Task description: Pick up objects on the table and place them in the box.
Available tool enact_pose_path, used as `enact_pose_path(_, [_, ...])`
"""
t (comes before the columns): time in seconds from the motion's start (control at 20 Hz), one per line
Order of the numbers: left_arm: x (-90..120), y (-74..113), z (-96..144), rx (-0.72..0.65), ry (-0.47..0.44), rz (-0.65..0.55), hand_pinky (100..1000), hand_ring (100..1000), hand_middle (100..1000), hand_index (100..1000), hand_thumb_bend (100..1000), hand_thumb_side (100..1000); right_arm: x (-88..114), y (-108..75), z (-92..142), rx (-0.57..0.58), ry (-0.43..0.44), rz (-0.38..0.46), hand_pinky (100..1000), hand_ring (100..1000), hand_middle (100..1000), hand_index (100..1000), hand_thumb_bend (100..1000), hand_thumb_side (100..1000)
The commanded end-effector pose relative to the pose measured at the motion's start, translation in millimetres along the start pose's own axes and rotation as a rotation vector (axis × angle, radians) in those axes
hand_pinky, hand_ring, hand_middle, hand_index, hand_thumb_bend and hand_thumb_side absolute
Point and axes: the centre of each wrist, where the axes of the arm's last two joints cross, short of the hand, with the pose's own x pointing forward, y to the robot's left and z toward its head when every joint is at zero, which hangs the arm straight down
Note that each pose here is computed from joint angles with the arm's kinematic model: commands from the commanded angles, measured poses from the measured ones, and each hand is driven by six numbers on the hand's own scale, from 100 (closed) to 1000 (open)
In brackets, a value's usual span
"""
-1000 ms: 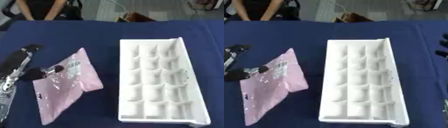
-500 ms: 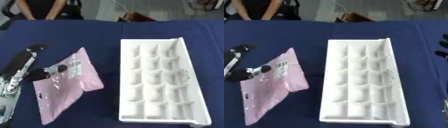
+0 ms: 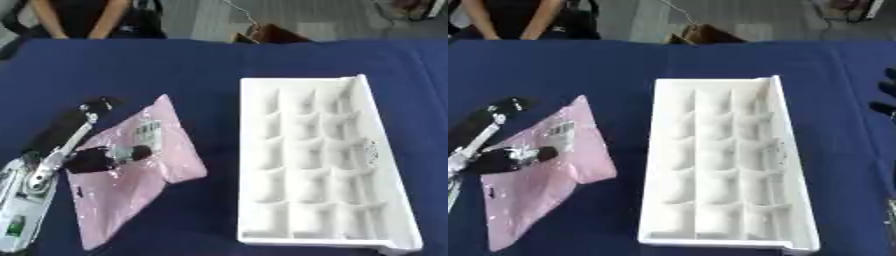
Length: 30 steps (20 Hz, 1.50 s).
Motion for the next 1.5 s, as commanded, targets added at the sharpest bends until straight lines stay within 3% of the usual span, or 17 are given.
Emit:
enact_pose_path(0.05, [1,12.9,0,0.002,-0.020,-0.039,788,849,846,922,897,871,9,-1.5,-2,0.000,-0.038,-0.003,750,845,834,938,100,913])
enact_pose_path(0.95, [1,3.7,-15,-0.120,-0.023,-0.137,793,844,839,914,870,853,10,-0.4,-3,0.007,-0.046,-0.008,751,844,835,938,100,914])
enact_pose_path(1.3, [5,-3.5,-16,-0.057,0.019,-0.151,787,829,830,916,829,823,10,-0.1,-3,0.005,-0.048,-0.011,751,844,835,938,100,914])
enact_pose_path(1.5, [11,-8.0,-16,0.017,0.057,-0.212,783,828,831,920,872,816,10,-0.3,-3,0.003,-0.048,-0.011,750,844,835,938,100,913])
